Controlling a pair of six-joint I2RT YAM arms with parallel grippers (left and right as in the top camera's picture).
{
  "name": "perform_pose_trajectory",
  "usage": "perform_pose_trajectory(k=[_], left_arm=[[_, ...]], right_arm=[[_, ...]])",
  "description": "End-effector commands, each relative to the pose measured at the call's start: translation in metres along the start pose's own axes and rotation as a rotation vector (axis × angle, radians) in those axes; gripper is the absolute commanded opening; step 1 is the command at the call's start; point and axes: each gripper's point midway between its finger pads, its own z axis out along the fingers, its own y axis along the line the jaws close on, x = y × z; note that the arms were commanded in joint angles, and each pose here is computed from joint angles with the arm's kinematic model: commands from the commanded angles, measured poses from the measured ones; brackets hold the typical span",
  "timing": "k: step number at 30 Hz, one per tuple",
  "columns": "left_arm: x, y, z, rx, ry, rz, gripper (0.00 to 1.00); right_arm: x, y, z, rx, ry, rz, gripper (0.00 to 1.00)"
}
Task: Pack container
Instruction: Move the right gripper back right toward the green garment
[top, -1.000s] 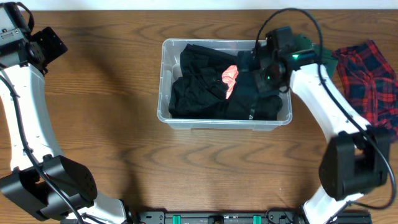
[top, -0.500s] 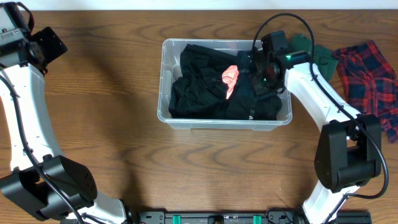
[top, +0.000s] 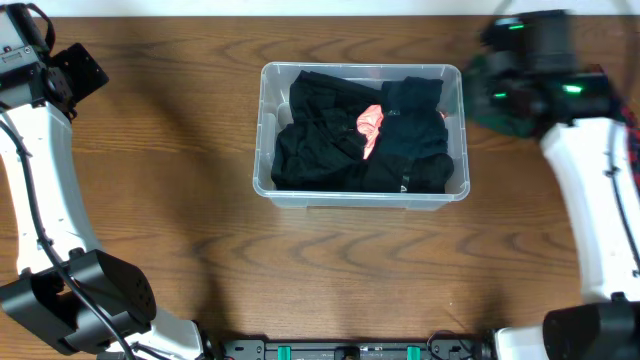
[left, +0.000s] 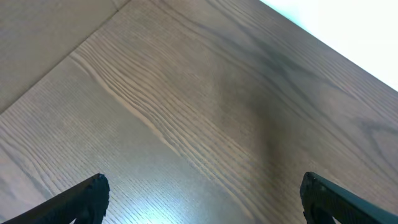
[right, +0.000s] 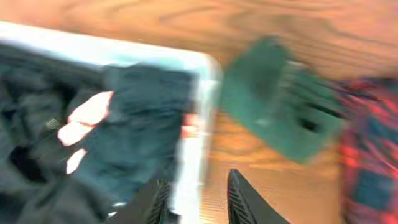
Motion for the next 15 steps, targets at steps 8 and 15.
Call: perform_pose_trajectory(k=[8, 15], left_arm=[[-0.002, 0.003, -0.002, -0.012, -0.009, 0.0, 0.98], [-0.002, 0.003, -0.002, -0.012, -0.009, 0.0, 0.98]], right_arm=[[0.056, -0.095, 0.045, 0.121, 0.191, 0.223, 0.36], [0.068, -0.115, 0.084, 0.14, 0.233, 0.252, 0.4]])
